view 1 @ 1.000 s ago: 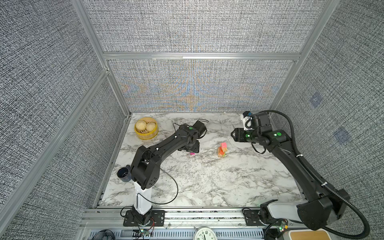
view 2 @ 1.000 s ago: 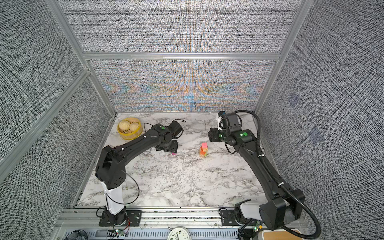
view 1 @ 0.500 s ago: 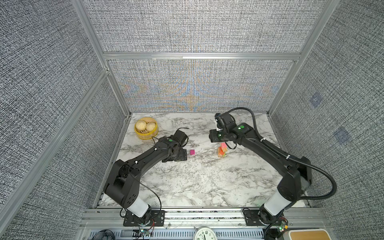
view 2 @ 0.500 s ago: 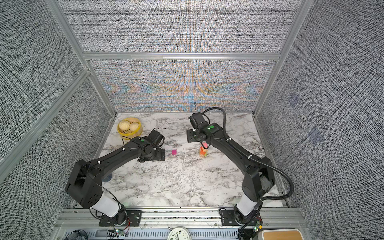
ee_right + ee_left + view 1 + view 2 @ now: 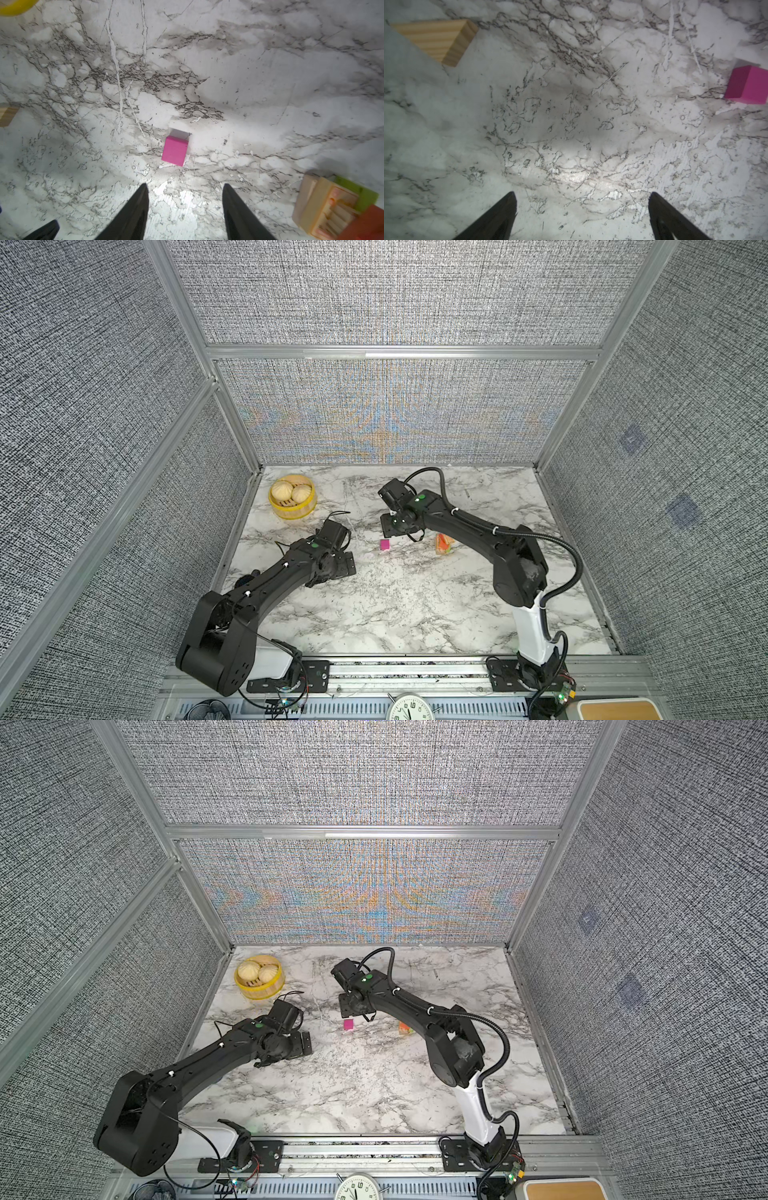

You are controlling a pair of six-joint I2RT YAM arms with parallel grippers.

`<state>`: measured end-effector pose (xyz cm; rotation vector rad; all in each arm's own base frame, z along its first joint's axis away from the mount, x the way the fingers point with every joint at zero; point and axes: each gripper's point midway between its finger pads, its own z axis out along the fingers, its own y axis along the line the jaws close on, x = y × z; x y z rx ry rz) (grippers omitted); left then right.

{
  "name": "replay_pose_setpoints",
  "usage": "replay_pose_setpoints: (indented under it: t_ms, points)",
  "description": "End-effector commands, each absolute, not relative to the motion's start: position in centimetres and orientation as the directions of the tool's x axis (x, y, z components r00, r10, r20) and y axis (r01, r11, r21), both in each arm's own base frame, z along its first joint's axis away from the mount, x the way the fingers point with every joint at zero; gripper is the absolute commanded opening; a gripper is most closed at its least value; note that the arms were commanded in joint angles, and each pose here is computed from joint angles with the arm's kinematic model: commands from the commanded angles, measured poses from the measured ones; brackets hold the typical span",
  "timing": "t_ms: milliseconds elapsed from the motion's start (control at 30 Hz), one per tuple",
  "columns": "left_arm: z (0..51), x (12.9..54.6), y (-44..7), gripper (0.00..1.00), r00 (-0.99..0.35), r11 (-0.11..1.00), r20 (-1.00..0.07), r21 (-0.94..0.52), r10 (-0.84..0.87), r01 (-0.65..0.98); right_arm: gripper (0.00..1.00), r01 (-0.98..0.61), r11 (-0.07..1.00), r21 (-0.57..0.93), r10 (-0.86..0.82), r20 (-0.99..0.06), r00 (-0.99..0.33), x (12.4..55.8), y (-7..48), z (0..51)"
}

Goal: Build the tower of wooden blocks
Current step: 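Grasp the magenta cube on the table with the right gripper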

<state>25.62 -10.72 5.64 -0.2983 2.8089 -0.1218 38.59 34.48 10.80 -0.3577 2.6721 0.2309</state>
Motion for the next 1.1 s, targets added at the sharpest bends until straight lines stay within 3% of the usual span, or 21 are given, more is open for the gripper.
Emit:
replay_pose_setpoints:
  t_ms: [0,300,867,1067]
  points:
    - [5.6,26.1,-11.1,1.0,-0.921,0.969,-0.314,-0.161,-0.229,-0.186,0.58,-0.276,0.955,0.108,-0.215,-0.389,-0.896,37.9,35.2,9.3]
    - [5.4,26.2,-11.5,0.99,-0.925,0.968,-0.303,-0.177,-0.228,-0.18,0.59,-0.264,0.961,0.075,-0.23,-0.304,-0.924,37.4,35.6,5.5]
    - [5.0,26.2,-11.5,0.99,-0.929,0.969,-0.294,-0.171,-0.225,-0.18,0.59,-0.253,0.966,0.057,-0.227,-0.282,-0.932,37.7,35.8,2.8]
    - [5.1,26.2,-11.5,0.99,-0.929,0.968,-0.294,-0.175,-0.225,-0.179,0.55,-0.255,0.966,0.043,-0.235,-0.266,-0.935,37.9,35.8,1.9]
